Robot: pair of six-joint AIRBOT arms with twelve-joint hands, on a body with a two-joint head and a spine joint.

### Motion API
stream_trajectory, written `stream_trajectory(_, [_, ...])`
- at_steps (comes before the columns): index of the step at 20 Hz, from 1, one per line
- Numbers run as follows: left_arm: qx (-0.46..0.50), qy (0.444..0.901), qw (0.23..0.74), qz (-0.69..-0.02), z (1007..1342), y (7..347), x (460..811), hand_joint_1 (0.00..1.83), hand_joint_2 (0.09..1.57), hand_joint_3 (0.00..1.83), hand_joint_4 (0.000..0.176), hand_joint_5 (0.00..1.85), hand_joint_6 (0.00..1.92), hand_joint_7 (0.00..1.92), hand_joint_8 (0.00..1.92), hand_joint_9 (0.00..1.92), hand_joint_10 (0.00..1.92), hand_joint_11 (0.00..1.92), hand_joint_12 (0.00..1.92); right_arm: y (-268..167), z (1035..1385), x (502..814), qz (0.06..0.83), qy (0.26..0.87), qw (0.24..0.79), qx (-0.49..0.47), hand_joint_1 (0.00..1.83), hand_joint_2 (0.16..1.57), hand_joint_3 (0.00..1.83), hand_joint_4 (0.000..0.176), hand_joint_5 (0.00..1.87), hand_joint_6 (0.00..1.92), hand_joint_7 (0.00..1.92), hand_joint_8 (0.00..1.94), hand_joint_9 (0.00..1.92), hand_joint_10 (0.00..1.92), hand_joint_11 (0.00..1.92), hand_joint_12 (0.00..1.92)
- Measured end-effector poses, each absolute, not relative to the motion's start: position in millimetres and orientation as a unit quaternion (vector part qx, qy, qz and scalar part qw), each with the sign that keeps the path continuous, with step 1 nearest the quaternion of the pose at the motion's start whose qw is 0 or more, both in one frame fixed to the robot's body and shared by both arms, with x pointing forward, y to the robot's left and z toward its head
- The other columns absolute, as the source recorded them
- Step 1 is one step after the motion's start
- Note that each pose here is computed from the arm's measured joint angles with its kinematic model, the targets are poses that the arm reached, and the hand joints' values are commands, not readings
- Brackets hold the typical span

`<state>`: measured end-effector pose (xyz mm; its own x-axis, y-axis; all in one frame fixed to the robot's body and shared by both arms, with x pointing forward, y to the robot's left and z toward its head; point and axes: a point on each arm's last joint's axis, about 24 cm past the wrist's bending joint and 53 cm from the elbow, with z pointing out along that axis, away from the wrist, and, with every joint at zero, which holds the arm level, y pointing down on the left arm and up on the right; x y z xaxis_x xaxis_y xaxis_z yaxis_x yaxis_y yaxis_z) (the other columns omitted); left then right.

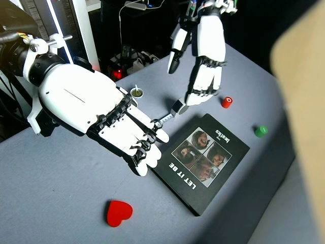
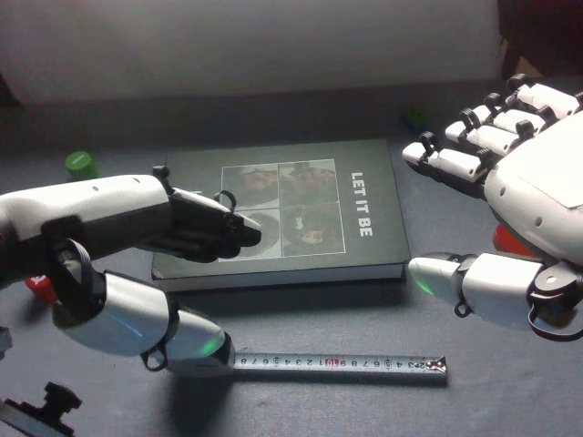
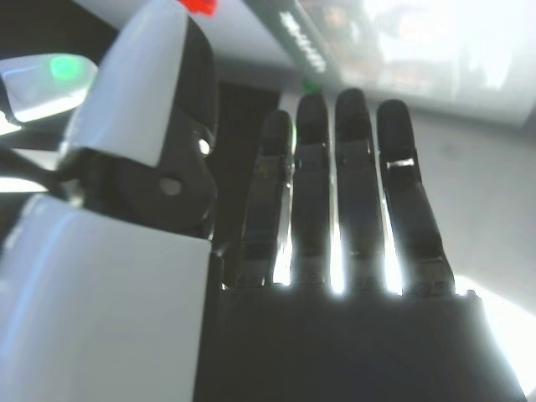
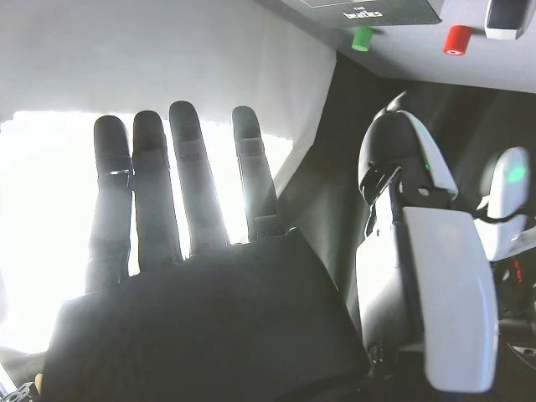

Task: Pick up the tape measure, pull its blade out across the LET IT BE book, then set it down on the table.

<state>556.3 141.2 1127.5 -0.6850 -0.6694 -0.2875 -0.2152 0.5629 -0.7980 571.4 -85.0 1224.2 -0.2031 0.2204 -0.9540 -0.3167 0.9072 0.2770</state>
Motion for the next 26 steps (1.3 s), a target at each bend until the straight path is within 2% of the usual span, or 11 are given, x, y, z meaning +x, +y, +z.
stream_trajectory(4, [-0.301,0.839,0.27,-0.366,1098.5,145.0,552.3,1.06,1.06,0.0,0.0,0.4,0.01,0.42,0.0,0.41,0.0,0.05,0.78,-85.4,1224.3,571.6,0.212,0.746,0.631,-0.032,0.0,1.18,0.0,0.144,0.19,0.01,0.25,0.01,0.22,0.01,0.0,0.78])
stream_trajectory(7, [-0.282,0.839,0.292,-0.363,1095.5,146.3,558.8,1.06,1.06,0.0,0.0,0.41,0.01,0.43,0.01,0.42,0.0,0.05,0.78,-84.6,1224.7,571.3,0.213,0.745,0.631,-0.034,0.0,1.18,0.0,0.144,0.19,0.0,0.25,0.0,0.22,0.01,0.0,0.78])
stream_trajectory(12, [-0.317,0.807,0.289,-0.404,1096.7,135.7,558.0,1.06,1.06,0.0,0.0,0.41,0.0,0.43,0.0,0.42,0.0,0.06,0.79,-84.6,1224.9,571.4,0.213,0.745,0.632,-0.034,0.0,1.18,0.0,0.144,0.18,0.0,0.25,0.01,0.22,0.0,0.0,0.77])
stream_trajectory(20, [-0.359,0.794,0.281,-0.401,1065.3,149.3,547.3,1.06,1.06,0.0,0.0,0.4,0.0,0.41,0.0,0.42,0.0,0.05,0.78,-84.6,1224.1,571.3,0.214,0.746,0.63,-0.033,0.0,1.18,0.0,0.144,0.2,0.01,0.25,0.0,0.21,0.0,0.0,0.77])
stream_trajectory(26, [-0.348,0.78,0.318,-0.411,1067.4,154.4,557.8,1.07,1.06,0.0,0.0,0.4,0.0,0.41,0.0,0.41,0.0,0.06,0.79,-83.6,1224.5,570.9,0.215,0.745,0.63,-0.035,0.01,1.18,0.0,0.144,0.19,0.0,0.24,0.0,0.21,0.0,0.0,0.72])
